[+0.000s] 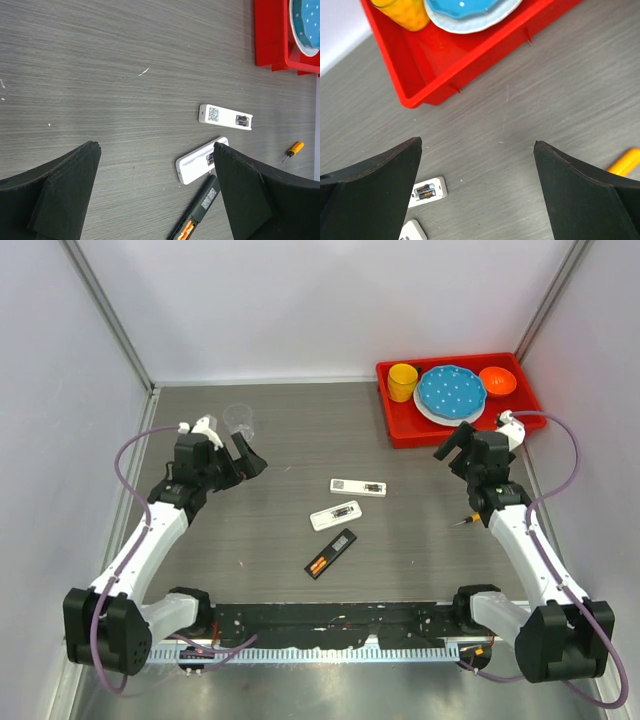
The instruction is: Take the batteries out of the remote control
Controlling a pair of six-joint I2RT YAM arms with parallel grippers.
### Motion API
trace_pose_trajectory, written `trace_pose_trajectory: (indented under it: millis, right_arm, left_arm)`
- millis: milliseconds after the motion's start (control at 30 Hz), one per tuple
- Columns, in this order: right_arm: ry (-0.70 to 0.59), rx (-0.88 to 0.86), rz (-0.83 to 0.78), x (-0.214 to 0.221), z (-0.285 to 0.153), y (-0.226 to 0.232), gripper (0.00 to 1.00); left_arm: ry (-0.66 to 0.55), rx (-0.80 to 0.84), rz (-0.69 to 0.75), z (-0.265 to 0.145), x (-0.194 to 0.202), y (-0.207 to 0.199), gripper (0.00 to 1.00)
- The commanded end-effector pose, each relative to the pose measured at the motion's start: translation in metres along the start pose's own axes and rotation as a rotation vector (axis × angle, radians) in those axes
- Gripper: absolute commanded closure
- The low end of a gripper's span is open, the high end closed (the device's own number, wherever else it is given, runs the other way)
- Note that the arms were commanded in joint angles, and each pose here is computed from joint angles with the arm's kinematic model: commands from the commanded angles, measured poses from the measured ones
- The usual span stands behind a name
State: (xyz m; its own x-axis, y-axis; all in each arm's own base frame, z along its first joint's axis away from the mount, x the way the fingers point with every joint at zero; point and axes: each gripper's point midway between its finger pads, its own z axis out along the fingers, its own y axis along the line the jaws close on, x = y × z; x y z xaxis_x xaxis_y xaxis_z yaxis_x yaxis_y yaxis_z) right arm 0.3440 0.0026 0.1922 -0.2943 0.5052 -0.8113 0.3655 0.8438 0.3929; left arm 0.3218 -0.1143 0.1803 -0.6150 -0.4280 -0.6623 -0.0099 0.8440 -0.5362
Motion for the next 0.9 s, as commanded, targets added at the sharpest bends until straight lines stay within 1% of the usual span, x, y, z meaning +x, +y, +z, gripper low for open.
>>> trace_pose_trajectory:
  millis: [0,133,167,300,400,433,500,533,567,600,633,733,867]
  right_arm:
    - [0.043,0.086,0.034,-0.003,-0.001,-0.015,0.00]
    - [0.107,0.181,0.046,0.011,0.001,-0.034,0.02]
    - [0.121,0.214,0.060,0.012,0.003,-0.045,0.02]
    - [0.213,0.313,0.083,0.030,0.001,-0.073,0.05]
    - [0.279,0.433,0.153,0.044,-0.003,-0.104,0.14]
    - [0.289,0.477,0.192,0.044,-0.005,-0.118,0.19]
    - [0.354,0.547,0.259,0.058,-0.010,-0.137,0.23]
    - [0.391,0.538,0.302,0.063,-0.011,-0.139,0.25]
    - [0.405,0.579,0.361,0.066,-0.013,-0.156,0.26]
    - [0.441,0.602,0.401,0.078,-0.016,-0.164,0.27]
    - [0.466,0.593,0.441,0.083,-0.017,-0.167,0.32]
    - [0.485,0.634,0.513,0.095,-0.020,-0.183,0.36]
    - [0.441,0.627,0.543,0.095,-0.012,-0.186,0.37]
  left_arm:
    - [0.014,0.033,0.023,0.005,-0.008,-0.010,0.00]
    - [0.083,0.024,0.038,0.018,0.005,-0.007,0.00]
    - [0.121,0.005,0.052,0.023,0.013,-0.003,0.00]
    - [0.178,-0.044,0.118,0.036,0.028,0.001,0.00]
    - [0.207,-0.066,0.159,0.044,0.037,0.001,0.00]
    - [0.217,-0.065,0.164,0.046,0.040,0.000,0.00]
    - [0.231,-0.058,0.166,0.050,0.044,-0.001,0.01]
    - [0.230,-0.053,0.163,0.052,0.044,-0.001,0.00]
    - [0.229,-0.046,0.166,0.053,0.044,-0.003,0.00]
    - [0.233,-0.042,0.166,0.055,0.044,-0.003,0.00]
    - [0.229,-0.040,0.167,0.056,0.043,-0.003,0.00]
    - [0.229,-0.042,0.179,0.057,0.043,-0.002,0.00]
    - [0.232,-0.043,0.185,0.060,0.045,0.000,0.00]
